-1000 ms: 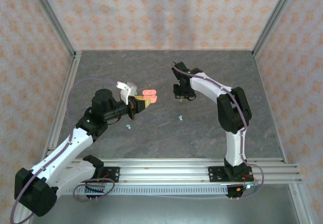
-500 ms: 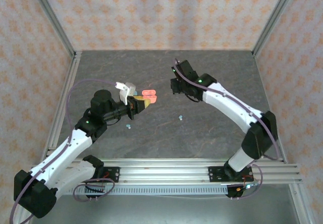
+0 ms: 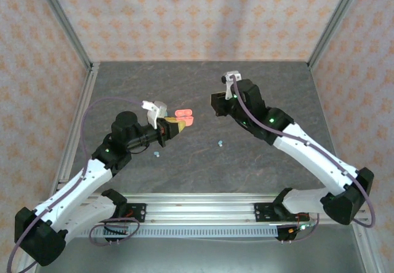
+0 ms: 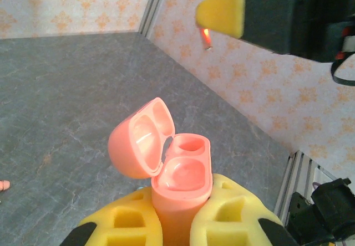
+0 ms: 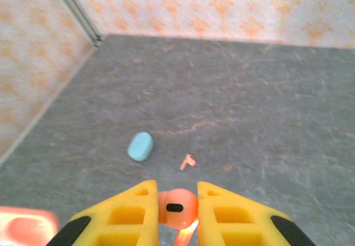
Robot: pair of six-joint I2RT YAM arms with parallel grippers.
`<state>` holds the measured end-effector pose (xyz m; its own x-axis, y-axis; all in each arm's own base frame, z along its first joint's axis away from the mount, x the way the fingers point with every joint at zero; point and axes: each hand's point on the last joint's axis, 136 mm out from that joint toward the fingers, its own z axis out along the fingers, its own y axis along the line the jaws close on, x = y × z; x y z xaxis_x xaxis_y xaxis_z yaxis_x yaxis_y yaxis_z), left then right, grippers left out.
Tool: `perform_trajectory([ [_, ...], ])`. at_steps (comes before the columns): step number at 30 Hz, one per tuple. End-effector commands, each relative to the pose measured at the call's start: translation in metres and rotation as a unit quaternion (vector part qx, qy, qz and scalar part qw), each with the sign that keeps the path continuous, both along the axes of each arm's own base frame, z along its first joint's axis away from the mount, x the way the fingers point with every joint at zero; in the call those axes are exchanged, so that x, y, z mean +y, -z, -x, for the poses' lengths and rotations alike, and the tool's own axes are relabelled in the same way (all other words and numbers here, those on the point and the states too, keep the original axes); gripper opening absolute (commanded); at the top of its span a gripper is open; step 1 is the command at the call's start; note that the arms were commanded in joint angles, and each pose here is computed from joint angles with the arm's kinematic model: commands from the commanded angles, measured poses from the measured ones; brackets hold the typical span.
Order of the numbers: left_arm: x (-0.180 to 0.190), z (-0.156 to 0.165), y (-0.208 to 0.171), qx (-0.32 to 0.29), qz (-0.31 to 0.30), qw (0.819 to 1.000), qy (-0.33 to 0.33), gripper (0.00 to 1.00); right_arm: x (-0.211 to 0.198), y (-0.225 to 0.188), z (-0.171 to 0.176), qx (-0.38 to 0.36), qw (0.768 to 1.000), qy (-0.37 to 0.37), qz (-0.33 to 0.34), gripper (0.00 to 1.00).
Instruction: Insert the wireless bluetooth earbuds into the charging case
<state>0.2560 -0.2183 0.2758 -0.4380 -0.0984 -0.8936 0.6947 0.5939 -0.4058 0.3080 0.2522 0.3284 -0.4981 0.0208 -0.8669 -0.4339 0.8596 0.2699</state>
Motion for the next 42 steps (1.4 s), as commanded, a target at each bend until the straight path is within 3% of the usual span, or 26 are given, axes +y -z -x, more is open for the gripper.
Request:
perform_trajectory([
  [1,0.0,-0.008,-0.025,-0.04,0.024,0.999,-0.017,0.0,0.019,-0.034,0.016,-0.048,0.996,-0.057,-0.047,0.19],
  [5,-0.002,-0.01,-0.032,-0.06,0.034,0.997,-0.019,0.0,0.036,-0.043,0.032,-0.076,0.991,-0.099,-0.039,0.19],
  [12,0.003,-0.008,-0.047,-0.11,0.06,0.992,-0.029,0.0,0.037,-0.057,0.042,-0.099,0.989,-0.1,-0.049,0.2],
  [20,0.004,0.0,-0.052,-0.131,0.051,0.99,-0.028,0.0,0.06,-0.062,0.056,-0.109,0.978,-0.166,-0.067,0.2],
  [29,0.003,0.005,-0.057,-0.138,0.05,0.989,-0.022,0.0,0.079,-0.055,0.064,-0.105,0.972,-0.208,-0.044,0.2],
  [42,0.003,0.009,-0.056,-0.136,0.046,0.989,-0.018,0.0,0.076,-0.055,0.062,-0.109,0.973,-0.202,-0.034,0.2],
])
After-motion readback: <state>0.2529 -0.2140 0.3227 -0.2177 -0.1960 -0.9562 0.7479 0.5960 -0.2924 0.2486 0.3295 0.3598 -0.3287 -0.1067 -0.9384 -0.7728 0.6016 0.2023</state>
